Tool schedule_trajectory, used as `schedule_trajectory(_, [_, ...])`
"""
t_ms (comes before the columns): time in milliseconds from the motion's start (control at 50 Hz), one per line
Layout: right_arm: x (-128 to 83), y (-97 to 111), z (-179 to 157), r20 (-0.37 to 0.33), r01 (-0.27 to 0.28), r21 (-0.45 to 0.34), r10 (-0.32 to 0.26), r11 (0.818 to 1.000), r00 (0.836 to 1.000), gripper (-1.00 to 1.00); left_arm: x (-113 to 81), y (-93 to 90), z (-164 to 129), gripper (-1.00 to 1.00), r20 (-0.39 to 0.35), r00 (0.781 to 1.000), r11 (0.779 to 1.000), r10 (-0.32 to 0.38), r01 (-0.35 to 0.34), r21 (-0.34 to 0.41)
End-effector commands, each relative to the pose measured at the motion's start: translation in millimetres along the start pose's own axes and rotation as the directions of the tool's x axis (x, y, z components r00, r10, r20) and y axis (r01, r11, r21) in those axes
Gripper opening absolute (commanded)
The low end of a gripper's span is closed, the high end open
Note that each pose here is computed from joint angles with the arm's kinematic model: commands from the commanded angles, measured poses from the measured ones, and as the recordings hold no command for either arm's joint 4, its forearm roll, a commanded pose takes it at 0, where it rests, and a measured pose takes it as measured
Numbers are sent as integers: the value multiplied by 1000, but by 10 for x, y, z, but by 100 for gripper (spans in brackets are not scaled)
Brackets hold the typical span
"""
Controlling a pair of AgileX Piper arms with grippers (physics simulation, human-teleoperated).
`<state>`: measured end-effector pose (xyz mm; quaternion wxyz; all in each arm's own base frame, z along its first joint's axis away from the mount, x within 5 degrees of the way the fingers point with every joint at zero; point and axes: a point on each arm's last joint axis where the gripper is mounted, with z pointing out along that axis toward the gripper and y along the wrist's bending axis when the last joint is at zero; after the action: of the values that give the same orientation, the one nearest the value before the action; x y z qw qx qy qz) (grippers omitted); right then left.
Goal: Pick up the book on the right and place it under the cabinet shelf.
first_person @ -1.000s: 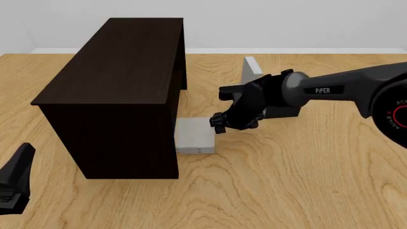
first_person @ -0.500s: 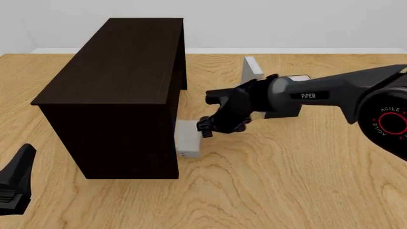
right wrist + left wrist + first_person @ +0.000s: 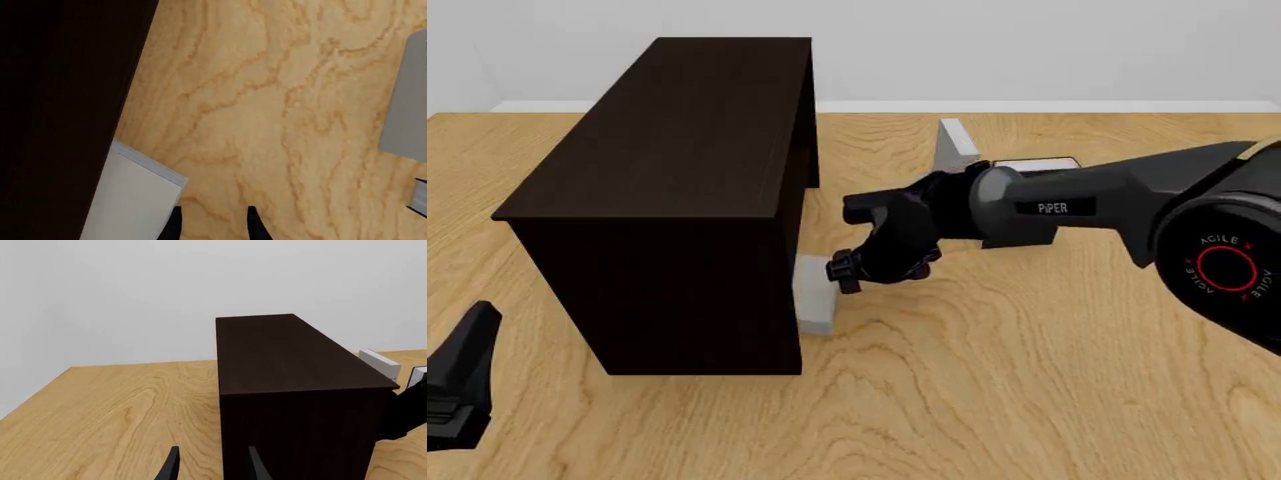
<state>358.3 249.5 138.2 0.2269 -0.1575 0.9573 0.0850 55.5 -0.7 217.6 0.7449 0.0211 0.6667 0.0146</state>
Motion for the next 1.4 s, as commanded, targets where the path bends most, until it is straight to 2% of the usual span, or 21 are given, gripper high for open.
schedule_trajectory(20, [-24,260,10,31,16,-79,-13,997,999,100,6,0,0,100,1,1000,1000,-2,2,-1])
schedule_trajectory(360, [-13,459,-41,46,27,-107,-22,994,999,100,-34,4,-2,100,4,1000,1000,-2,2,-4])
schedule_trajectory(820, [-24,541,-58,56,36,-119,-29,992,998,100,-38,5,-3,100,2,1000,1000,-4,4,-5])
schedule_trajectory(1000, [-39,404,-127,60,35,-105,-28,994,998,100,-36,4,-3,100,-2,1000,1000,-3,3,-4])
schedule_trajectory(1400, [74,148,-595,94,41,-91,-32,995,995,100,-20,-2,-2,100,-3,1000,1000,-2,2,5])
